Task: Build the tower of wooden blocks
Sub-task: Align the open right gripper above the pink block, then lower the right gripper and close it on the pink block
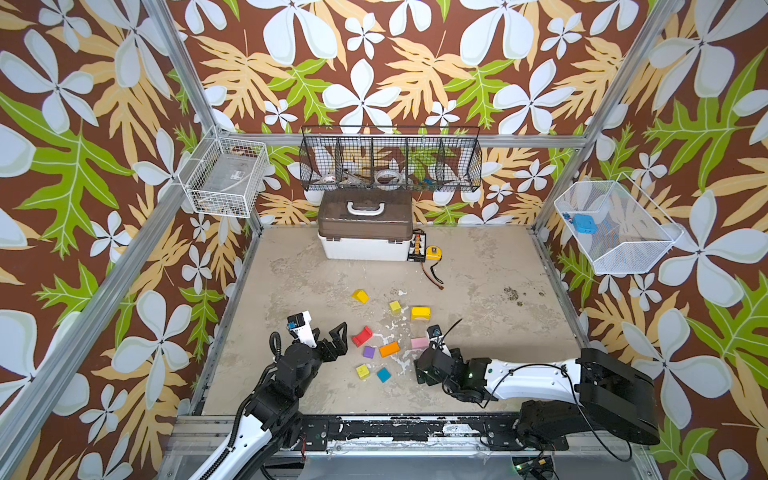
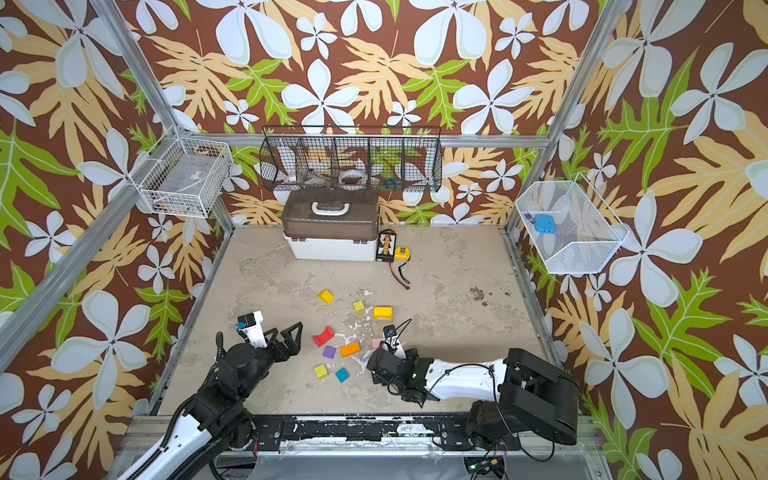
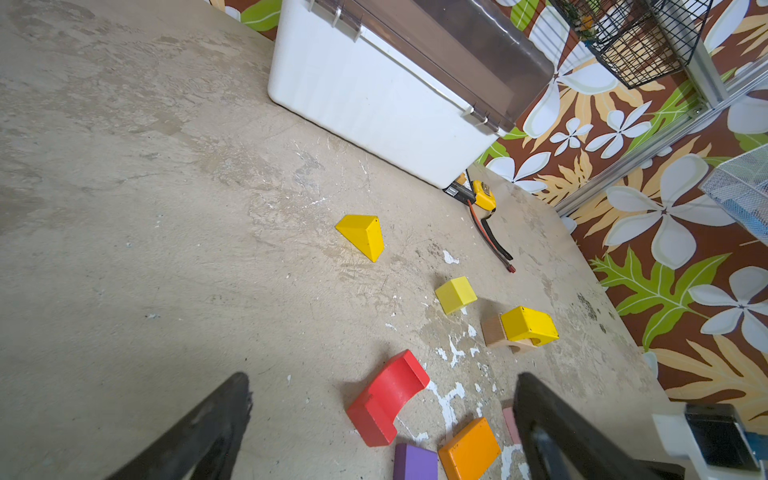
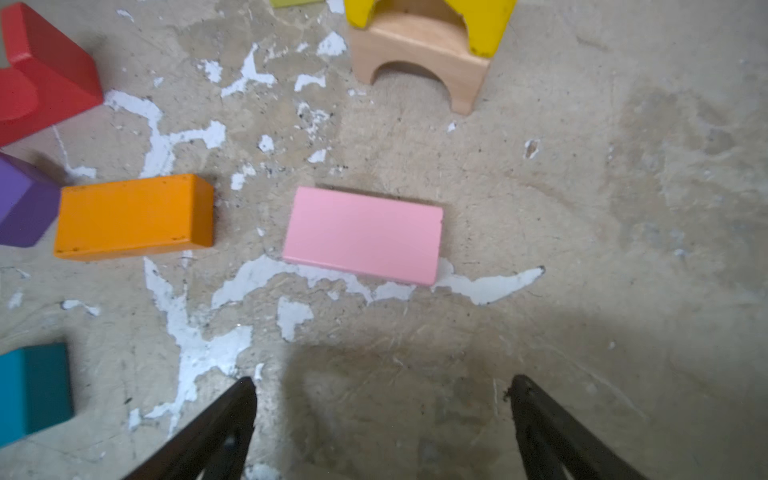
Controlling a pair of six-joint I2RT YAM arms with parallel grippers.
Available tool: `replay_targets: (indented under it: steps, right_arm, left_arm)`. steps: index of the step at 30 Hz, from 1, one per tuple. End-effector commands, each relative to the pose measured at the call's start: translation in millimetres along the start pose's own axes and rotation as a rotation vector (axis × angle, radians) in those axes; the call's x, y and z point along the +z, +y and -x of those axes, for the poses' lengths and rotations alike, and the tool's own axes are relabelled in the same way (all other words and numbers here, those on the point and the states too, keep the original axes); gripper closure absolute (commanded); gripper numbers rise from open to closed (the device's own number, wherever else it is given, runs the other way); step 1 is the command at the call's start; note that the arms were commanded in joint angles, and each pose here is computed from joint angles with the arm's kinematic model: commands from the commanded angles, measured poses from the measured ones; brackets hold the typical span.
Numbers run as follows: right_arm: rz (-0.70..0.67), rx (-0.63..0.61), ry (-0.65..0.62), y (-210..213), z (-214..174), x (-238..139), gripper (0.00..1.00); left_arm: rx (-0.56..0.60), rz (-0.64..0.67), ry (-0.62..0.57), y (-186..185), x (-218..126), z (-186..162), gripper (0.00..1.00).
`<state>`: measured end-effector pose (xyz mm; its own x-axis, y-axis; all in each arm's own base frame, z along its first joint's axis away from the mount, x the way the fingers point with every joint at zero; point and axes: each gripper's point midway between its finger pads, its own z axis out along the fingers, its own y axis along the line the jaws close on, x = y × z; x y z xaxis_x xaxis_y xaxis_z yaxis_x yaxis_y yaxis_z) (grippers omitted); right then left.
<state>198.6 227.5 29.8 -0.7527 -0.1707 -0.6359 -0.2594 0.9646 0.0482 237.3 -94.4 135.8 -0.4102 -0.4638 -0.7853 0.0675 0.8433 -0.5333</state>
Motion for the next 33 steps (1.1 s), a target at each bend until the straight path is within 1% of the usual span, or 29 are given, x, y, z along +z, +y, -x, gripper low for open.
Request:
replay_targets:
  steps: [1, 3, 4, 9, 12, 15, 18, 26, 33]
  right_arm:
    - [-0.07, 0.008, 0.022, -9, -3, -1, 0.03]
    - [-0.137, 0.01, 0.032, -15, -1, 2, 0.01]
    - [-0.148, 0.007, 0.035, -13, 1, 4, 0.0]
    - [-0.112, -0.012, 0.062, 7, 2, 20, 0.0]
    - [-0.116, -0.003, 0.088, 10, 3, 29, 0.0]
    - [-0.112, -0.005, 0.097, 12, 4, 34, 0.04]
    - [-0.11, -0.008, 0.096, 13, 5, 38, 0.11]
    - [-0.128, 0.007, 0.103, 7, 5, 42, 0.23]
    - [-0.144, 0.015, 0.12, 4, 2, 50, 0.25]
  left_arm:
    - [-0.003, -0.015, -0.017, -3, 0, 4, 0.0]
    - [-0.004, -0.012, -0.022, -3, -1, 5, 0.0]
    - [-0.004, -0.011, -0.023, -3, -1, 5, 0.0]
    - [-0.005, -0.021, -0.017, -5, -1, 5, 0.0]
    - [-0.004, -0.022, -0.018, -4, -1, 4, 0.0]
    - [-0.004, -0.018, -0.019, -3, -1, 4, 0.0]
    - [-0.005, -0.023, -0.018, -4, -1, 4, 0.0]
    - [-0.005, -0.025, -0.018, -4, -1, 4, 0.0]
    - [-0.007, -0.025, -0.02, -4, -2, 4, 0.0]
